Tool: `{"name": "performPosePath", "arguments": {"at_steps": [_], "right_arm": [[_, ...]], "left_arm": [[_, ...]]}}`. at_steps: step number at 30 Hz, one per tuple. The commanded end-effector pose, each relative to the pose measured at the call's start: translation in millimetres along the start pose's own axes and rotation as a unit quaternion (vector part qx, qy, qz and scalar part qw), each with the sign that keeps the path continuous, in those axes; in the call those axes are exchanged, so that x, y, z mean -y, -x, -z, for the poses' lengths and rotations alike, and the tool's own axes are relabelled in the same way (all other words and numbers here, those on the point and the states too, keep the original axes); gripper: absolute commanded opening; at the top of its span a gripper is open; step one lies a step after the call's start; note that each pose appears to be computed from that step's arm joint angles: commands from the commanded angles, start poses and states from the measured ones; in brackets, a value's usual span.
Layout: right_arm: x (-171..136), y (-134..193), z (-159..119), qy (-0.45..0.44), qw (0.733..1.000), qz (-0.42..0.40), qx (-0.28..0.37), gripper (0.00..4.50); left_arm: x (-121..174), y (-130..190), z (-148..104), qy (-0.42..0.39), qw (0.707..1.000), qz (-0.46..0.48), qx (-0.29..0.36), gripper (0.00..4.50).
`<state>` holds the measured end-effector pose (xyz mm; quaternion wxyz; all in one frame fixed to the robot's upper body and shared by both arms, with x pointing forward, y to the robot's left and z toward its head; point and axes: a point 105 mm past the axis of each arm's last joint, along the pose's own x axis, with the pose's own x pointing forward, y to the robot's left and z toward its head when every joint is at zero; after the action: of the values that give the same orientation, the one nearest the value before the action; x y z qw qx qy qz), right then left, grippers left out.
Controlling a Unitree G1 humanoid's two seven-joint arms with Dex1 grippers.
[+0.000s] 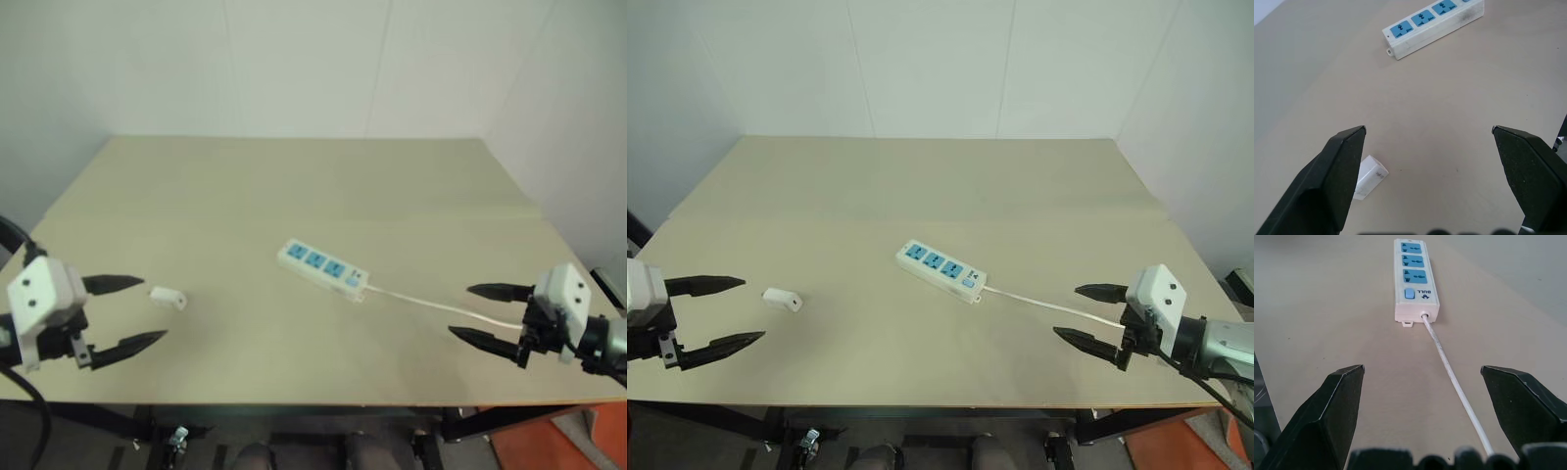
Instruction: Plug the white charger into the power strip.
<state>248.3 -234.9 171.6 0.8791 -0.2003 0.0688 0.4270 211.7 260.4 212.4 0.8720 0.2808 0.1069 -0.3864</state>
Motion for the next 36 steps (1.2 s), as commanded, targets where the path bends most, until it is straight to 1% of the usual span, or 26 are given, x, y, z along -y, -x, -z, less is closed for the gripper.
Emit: {"name": "performPosePath", "arguments": {"at_steps": [1, 10, 14, 17, 20, 22, 28, 31, 36], "right_arm": [[0.9, -0.2, -11.2, 0.017, 1.0, 0.003, 0.014, 4.47], [0.6, -2.7, -10.7, 0.019, 1.0, 0.004, 0.015, 4.47], [-3.7, -14.3, -10.3, 0.011, 0.999, 0.003, 0.032, 4.47], [-8.3, -29.2, -9.7, 0.006, 0.999, -0.001, 0.052, 4.47], [-10.0, -51.3, -10.1, 0.001, 0.997, 0.0, 0.078, 4.47], [-10.1, -62.4, -11.1, 0.002, 0.996, 0.001, 0.092, 4.47], [-0.9, -113.5, -19.4, -0.014, 0.988, 0.031, 0.152, 4.47], [1.2, -138.6, -20.5, -0.015, 0.986, 0.032, 0.162, 4.47], [-1.1, -165.5, -17.0, -0.016, 0.986, 0.018, 0.163, 4.47]], "left_arm": [[-0.7, -0.6, -8.0, -0.013, 1.0, 0.003, 0.006, 4.5], [-0.9, -1.5, -8.7, -0.013, 1.0, 0.006, 0.009, 4.5], [-0.9, -5.1, -10.9, -0.017, 1.0, 0.015, 0.016, 4.5], [1.2, -11.4, -15.9, -0.018, 0.999, 0.032, 0.033, 4.5], [7.0, -22.3, -28.2, -0.012, 0.995, 0.057, 0.078, 4.5], [7.8, -26.8, -32.2, -0.011, 0.994, 0.064, 0.092, 4.5], [6.5, -36.2, -32.4, -0.014, 0.992, 0.082, 0.099, 4.5], [3.8, -37.8, -31.6, -0.016, 0.991, 0.084, 0.098, 4.5], [2.2, -38.5, -30.0, -0.018, 0.991, 0.087, 0.098, 4.5]]}}
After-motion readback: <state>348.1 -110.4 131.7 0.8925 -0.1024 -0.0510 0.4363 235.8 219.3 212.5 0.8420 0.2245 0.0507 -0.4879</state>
